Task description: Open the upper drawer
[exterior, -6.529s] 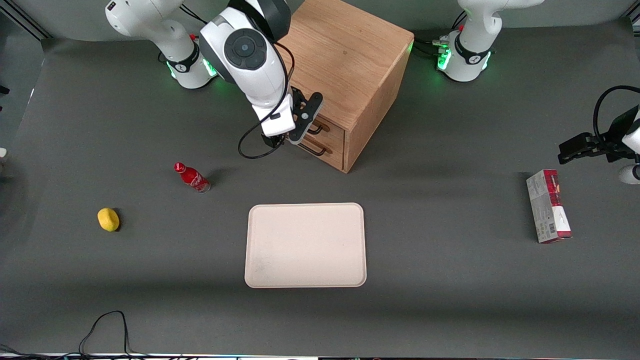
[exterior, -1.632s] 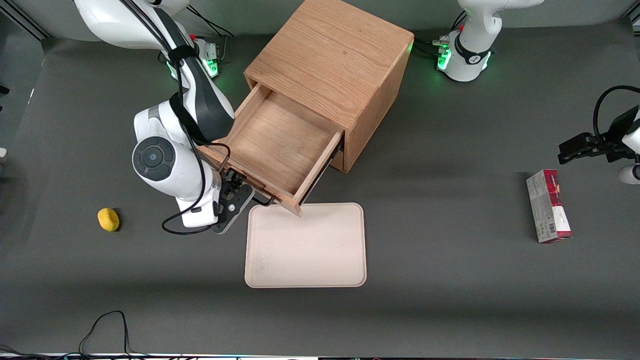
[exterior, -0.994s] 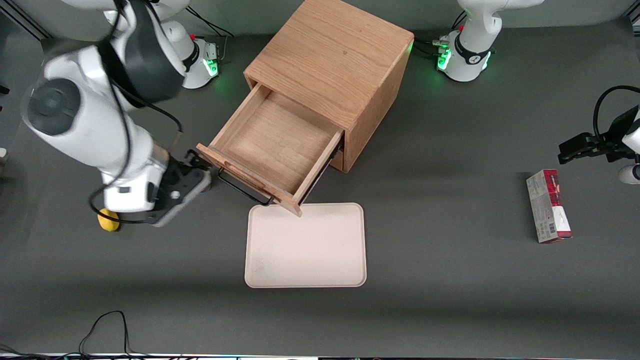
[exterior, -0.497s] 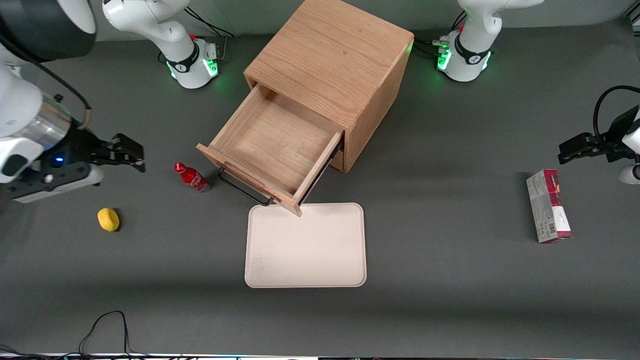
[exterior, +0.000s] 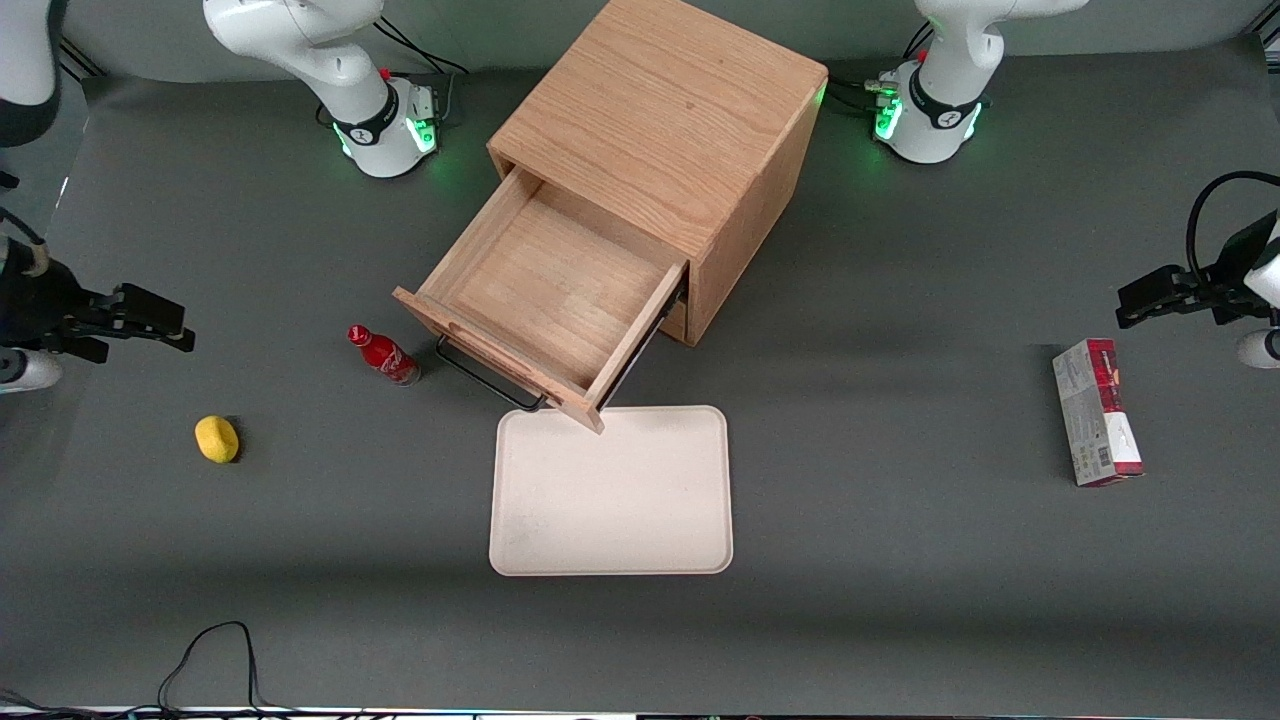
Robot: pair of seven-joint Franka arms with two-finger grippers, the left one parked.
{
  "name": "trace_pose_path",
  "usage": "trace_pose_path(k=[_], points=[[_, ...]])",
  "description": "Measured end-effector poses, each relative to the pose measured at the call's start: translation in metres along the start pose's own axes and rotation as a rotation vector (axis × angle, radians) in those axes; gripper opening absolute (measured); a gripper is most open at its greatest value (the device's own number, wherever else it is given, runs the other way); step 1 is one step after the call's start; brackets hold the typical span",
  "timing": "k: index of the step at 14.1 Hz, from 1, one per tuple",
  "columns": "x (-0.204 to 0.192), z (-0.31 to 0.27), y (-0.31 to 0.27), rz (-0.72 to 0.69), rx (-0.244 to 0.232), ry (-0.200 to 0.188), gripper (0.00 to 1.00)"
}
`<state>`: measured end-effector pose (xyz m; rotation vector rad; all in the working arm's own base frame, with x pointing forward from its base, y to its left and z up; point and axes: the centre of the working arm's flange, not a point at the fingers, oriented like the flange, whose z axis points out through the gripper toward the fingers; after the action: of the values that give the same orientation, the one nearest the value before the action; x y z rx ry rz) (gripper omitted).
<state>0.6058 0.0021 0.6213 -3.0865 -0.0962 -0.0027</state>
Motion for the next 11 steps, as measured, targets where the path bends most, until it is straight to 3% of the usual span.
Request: trace_pose_path(k=[3,6,11], points=[[-0.016,-0.003,0.018,0.050,0.014,0.035,1.00],[-0.029,-0.005,0.005,0.056,-0.018,0.038,1.00],[-0.031,0.002,0.004,0.058,-0.026,0.030,1.00]])
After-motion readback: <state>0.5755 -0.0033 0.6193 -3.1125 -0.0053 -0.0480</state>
